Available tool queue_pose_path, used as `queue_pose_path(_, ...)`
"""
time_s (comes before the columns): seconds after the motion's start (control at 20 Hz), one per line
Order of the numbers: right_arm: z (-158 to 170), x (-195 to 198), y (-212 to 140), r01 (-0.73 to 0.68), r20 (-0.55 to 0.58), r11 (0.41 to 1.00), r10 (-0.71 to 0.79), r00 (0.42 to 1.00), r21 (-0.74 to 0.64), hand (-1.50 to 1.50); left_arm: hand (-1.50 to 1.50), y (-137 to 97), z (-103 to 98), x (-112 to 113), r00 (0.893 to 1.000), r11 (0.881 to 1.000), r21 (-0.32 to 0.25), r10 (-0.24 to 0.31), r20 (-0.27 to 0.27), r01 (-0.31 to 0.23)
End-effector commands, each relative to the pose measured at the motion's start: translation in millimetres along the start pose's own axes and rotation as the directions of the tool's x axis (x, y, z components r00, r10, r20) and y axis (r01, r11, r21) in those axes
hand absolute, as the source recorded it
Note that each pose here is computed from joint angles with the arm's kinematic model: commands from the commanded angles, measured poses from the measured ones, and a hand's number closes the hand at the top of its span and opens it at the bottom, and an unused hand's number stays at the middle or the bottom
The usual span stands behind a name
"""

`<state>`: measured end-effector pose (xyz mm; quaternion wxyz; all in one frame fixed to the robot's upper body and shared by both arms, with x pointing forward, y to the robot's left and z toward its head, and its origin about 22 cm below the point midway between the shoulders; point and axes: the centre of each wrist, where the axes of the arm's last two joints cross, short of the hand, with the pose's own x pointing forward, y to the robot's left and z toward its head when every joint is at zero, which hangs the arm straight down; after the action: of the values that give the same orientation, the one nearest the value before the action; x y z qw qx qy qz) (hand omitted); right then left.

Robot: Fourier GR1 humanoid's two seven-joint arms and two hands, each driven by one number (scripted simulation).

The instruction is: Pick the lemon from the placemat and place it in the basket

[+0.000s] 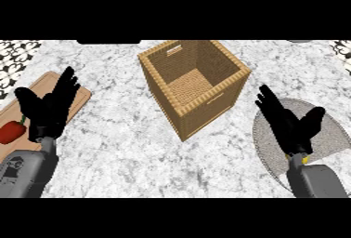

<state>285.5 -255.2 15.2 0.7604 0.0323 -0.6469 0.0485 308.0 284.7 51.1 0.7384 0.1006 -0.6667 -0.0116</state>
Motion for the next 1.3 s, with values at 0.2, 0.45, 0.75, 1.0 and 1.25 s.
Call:
queue_pose_path(0.2, -18.2, 56.5, 1.8, -0.147, 0.232, 0.973, 0.103, 0.967, 0.181, 1.5, 0.0, 17.9, 14.6, 22.0, 0.927, 0.967, -0.057, -0.22, 0.305, 0.249)
queue_pose_path(0.45, -7.6, 35.0, 105.6, 0.094, 0.321, 0.983, -0.141, 0.936, 0.157, 1.5, 0.0, 7.2, 9.5, 23.7, 0.928, 0.959, -0.114, -0.214, 0.304, 0.259)
queue_pose_path(0.75, -5.2, 71.7, 112.5, -0.235, 0.368, 0.957, 0.284, 0.885, -0.173, -1.5, 0.0, 26.4, 18.7, 14.2, 0.927, 0.96, -0.086, -0.23, 0.295, 0.265)
queue_pose_path(1.0, -22.8, 117.3, 38.1, -0.635, 0.101, 0.691, 0.7, 0.707, -0.346, -1.5, 0.0, 24.1, 22.5, 16.8, 0.929, 0.959, -0.09, -0.234, 0.288, 0.269)
queue_pose_path(1.25, -21.6, 157.5, 22.4, -0.923, -0.096, 0.374, 0.919, 0.382, -0.086, -1.5, 0.0, 15.5, 21.7, 13.6, 0.927, 0.958, -0.1, -0.229, 0.295, 0.269)
